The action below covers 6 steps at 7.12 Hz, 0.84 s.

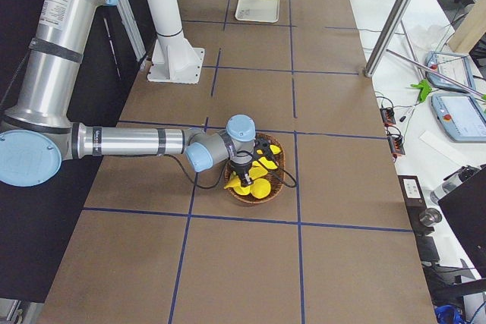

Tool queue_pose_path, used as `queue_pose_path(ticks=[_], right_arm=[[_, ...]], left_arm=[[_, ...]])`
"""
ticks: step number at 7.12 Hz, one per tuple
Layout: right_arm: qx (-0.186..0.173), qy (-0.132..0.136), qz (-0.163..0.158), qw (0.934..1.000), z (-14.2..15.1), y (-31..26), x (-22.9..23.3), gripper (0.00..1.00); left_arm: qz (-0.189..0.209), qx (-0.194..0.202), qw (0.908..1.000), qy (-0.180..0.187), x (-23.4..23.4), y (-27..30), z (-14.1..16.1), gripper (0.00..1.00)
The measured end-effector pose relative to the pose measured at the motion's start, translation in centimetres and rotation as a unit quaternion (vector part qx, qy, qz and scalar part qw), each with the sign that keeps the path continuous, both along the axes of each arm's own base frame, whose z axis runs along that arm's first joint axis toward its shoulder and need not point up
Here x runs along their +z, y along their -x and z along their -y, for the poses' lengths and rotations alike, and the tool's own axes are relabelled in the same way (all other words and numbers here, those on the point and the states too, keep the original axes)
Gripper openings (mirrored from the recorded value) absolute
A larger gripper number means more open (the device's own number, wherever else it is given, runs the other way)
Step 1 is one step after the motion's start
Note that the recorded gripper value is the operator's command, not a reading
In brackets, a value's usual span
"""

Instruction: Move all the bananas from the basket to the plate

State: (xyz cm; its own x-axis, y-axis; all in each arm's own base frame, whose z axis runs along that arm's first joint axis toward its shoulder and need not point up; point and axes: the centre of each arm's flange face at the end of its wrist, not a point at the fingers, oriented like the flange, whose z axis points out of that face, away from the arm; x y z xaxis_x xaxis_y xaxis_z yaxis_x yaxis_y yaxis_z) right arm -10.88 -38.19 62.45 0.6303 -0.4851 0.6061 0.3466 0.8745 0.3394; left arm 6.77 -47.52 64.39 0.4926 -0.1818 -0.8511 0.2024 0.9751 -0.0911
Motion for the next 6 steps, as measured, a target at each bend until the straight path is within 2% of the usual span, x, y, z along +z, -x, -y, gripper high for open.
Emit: queue_pose_path(ticks=[3, 6], right_arm=[[0.005, -0.007, 0.017, 0.9998, 0.2, -0.5, -1.7, 0.00], [0.065, -0.025, 0.000, 0.9976, 1.8, -4.7, -2.6, 0.00]], left_arm=[[0.001, 0.000, 1.0000, 0.001, 0.1, 0.0, 0.0, 1.00], [-0.001, 0.000, 1.0000, -0.002, -0.2, -0.1, 0.0, 1.00]])
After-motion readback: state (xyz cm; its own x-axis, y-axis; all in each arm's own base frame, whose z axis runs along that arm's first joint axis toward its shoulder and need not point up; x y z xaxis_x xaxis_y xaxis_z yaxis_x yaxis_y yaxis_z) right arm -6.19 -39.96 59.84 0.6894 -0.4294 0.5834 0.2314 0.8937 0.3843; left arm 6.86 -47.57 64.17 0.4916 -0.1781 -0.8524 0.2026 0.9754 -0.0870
